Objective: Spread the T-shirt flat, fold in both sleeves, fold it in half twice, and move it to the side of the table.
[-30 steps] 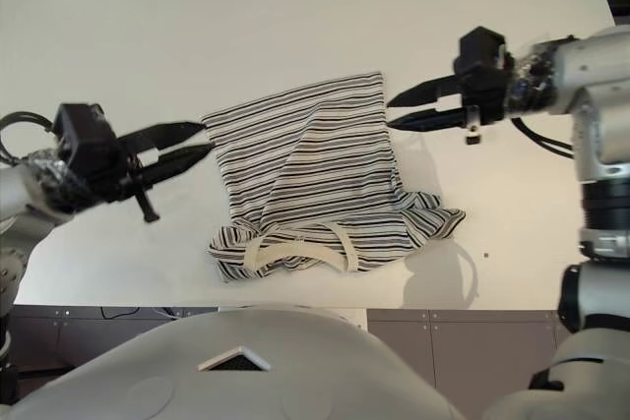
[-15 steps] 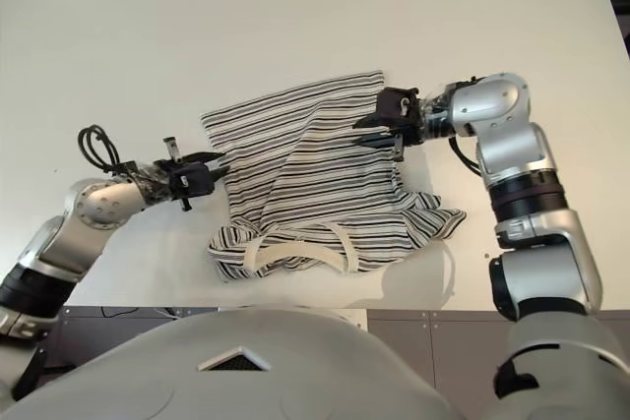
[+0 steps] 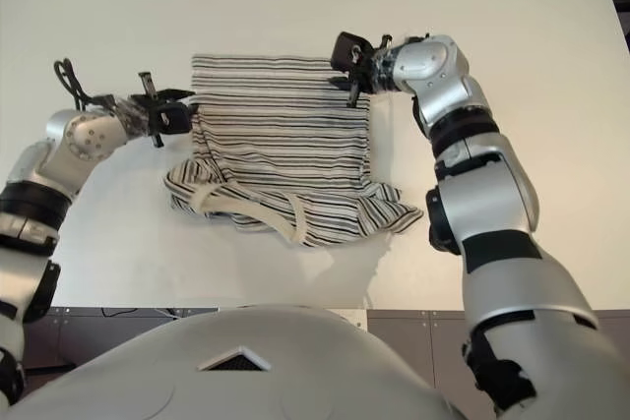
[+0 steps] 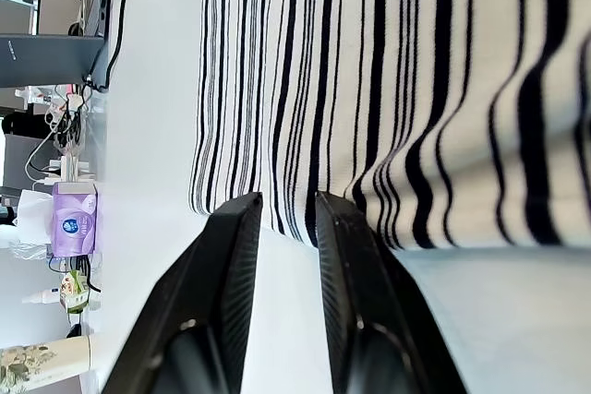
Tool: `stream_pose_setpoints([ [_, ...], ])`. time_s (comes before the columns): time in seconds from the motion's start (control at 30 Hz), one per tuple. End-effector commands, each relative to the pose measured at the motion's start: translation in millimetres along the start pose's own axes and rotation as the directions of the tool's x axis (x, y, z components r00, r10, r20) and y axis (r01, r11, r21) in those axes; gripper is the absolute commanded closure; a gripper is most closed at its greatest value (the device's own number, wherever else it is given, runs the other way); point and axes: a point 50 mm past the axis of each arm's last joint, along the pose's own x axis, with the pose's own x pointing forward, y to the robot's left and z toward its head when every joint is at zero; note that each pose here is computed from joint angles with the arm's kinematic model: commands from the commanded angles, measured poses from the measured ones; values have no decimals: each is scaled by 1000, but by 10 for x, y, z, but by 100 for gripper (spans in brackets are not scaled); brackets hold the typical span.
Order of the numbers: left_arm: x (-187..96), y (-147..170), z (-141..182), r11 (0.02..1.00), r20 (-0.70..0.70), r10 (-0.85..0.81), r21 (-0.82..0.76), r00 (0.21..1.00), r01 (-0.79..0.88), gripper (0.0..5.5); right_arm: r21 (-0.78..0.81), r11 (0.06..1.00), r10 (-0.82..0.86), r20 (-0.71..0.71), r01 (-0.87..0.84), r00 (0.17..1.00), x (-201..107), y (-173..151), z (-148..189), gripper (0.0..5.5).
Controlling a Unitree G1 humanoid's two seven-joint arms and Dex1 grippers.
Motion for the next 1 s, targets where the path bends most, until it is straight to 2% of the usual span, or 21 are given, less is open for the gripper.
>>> stream_pose_setpoints([
  [0.03,86,110,-115,1000,-78,6,-6,997,-6,444,-74,986,-147,11,148,989,49,-194,247,430],
  [0.13,65,198,-120,999,-68,47,2,997,-47,444,-62,982,-169,106,176,980,-35,-285,331,430],
  [0.23,-66,265,-122,995,-23,98,8,995,-97,444,-48,998,-36,237,49,971,-205,-224,267,430],
  [0.33,-299,364,-41,988,48,155,21,987,-156,444,-64,987,158,325,-145,933,-491,32,139,430],
  [0.43,-537,430,254,984,173,160,46,972,-170,444,-73,955,295,273,-286,916,-715,340,-56,430],
  [0.5,-637,358,495,992,259,101,53,960,-118,444,-26,959,280,238,-282,930,-696,417,-158,430],
  [0.6,-715,218,683,1000,344,16,4,939,-18,444,18,968,241,205,-250,949,-669,460,-252,430],
  [0.73,-873,-74,662,989,325,-142,1,935,150,444,39,974,214,163,-223,963,-638,511,-358,430],
  [0.9,-944,-451,503,944,266,-297,-66,917,325,444,34,982,170,241,-184,955,-522,413,-133,430],
  [1.0,-1008,-650,515,902,265,-381,-104,886,419,444,-13,981,192,260,-195,946,-456,390,-14,430],
])
